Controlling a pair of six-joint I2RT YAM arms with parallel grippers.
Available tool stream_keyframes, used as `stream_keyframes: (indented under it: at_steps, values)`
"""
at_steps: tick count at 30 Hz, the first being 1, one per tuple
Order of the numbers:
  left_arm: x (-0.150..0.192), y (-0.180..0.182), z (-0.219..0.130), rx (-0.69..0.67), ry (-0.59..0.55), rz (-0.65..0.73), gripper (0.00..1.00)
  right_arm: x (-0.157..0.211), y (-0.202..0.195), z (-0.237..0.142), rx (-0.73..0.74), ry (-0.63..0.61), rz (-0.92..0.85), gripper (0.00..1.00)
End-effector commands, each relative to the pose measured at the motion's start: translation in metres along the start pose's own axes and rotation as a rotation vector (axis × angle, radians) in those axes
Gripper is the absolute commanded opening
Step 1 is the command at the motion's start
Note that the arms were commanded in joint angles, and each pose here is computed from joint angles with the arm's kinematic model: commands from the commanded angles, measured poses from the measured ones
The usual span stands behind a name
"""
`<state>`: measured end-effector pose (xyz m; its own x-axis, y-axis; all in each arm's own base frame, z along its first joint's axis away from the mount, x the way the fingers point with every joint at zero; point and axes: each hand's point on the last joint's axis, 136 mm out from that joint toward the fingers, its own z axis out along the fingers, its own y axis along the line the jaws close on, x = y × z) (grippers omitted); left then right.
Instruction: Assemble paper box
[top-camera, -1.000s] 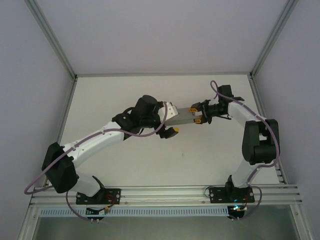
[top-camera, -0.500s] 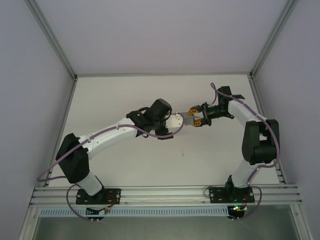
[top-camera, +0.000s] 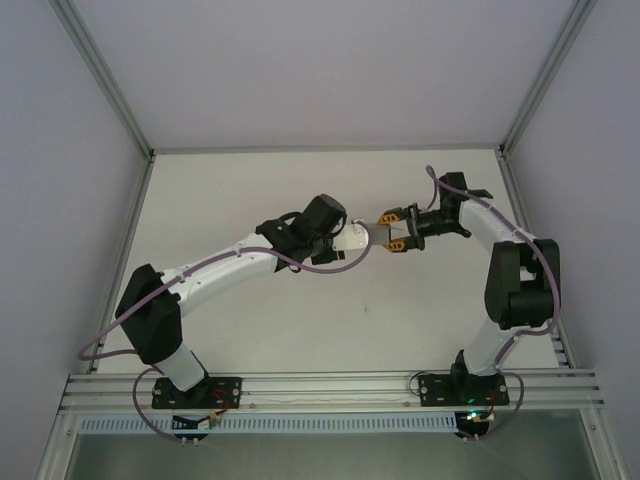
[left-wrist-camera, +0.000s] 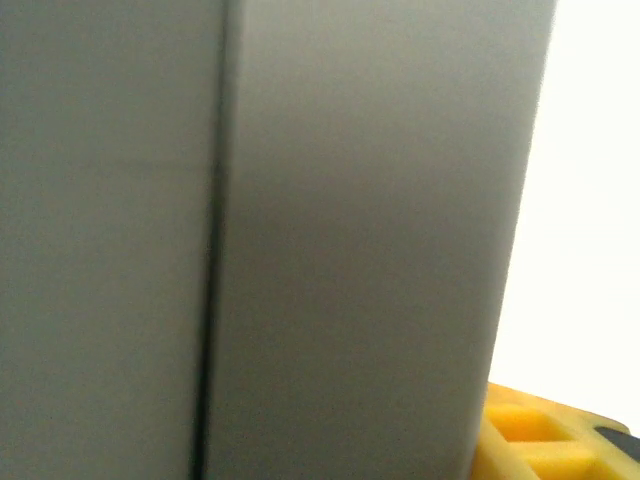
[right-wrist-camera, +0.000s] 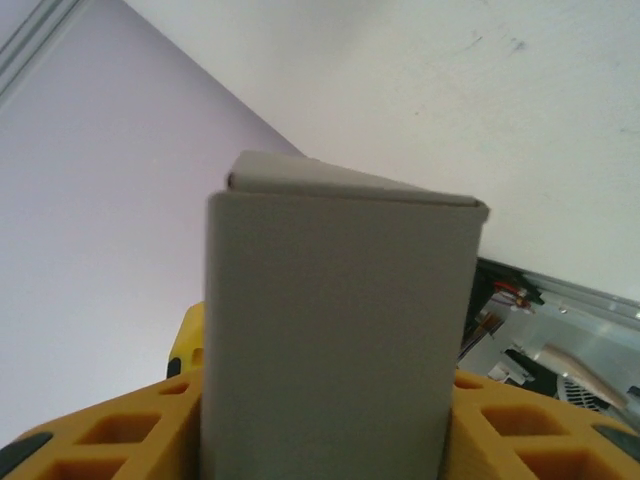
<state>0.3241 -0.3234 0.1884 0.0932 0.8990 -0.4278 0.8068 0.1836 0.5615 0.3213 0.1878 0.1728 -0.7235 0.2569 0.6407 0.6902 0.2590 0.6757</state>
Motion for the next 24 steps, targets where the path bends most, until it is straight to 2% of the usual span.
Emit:
stream_keyframes:
  at_steps: [1, 4, 5, 6, 9, 12, 14, 18, 21, 22, 24]
  values:
    - [-0.009, 0.008, -0.006, -0.012, -0.016, 0.012, 0.49, 0.016, 0.008, 0.0, -0.043, 0.05, -0.03, 0.62]
    - [-0.008, 0.002, -0.009, 0.041, -0.002, -0.007, 0.46, 0.009, 0.003, -0.002, -0.004, -0.02, -0.067, 0.77]
    - [-0.006, -0.001, -0.01, 0.053, 0.004, -0.006, 0.45, 0.007, 0.004, -0.004, 0.006, -0.05, -0.093, 0.93]
    - [-0.004, -0.002, -0.01, 0.055, 0.008, -0.009, 0.44, 0.004, 0.005, -0.007, 0.021, -0.091, -0.134, 1.0]
    - [0.003, -0.022, -0.013, 0.162, 0.014, 0.008, 0.43, -0.006, 0.011, -0.03, 0.104, -0.265, -0.282, 1.0]
    - [0.013, -0.036, -0.013, 0.251, 0.037, -0.007, 0.43, -0.027, 0.016, -0.071, 0.278, -0.551, -0.466, 1.0]
    - [0.022, -0.043, -0.009, 0.31, 0.051, -0.032, 0.43, -0.032, 0.03, -0.099, 0.349, -0.738, -0.67, 1.0]
    - [0.042, -0.052, 0.003, 0.392, 0.135, -0.098, 0.43, -0.029, 0.054, -0.133, 0.348, -1.04, -1.057, 1.0]
    - [0.055, -0.052, 0.017, 0.394, 0.188, -0.125, 0.42, 0.004, 0.062, -0.117, 0.219, -1.053, -1.463, 1.0]
    - [0.058, -0.054, 0.021, 0.404, 0.199, -0.13, 0.42, 0.017, 0.062, -0.109, 0.173, -1.01, -1.556, 1.0]
    - [0.061, -0.057, 0.026, 0.434, 0.21, -0.14, 0.42, 0.042, 0.053, -0.089, 0.134, -0.845, -1.684, 1.0]
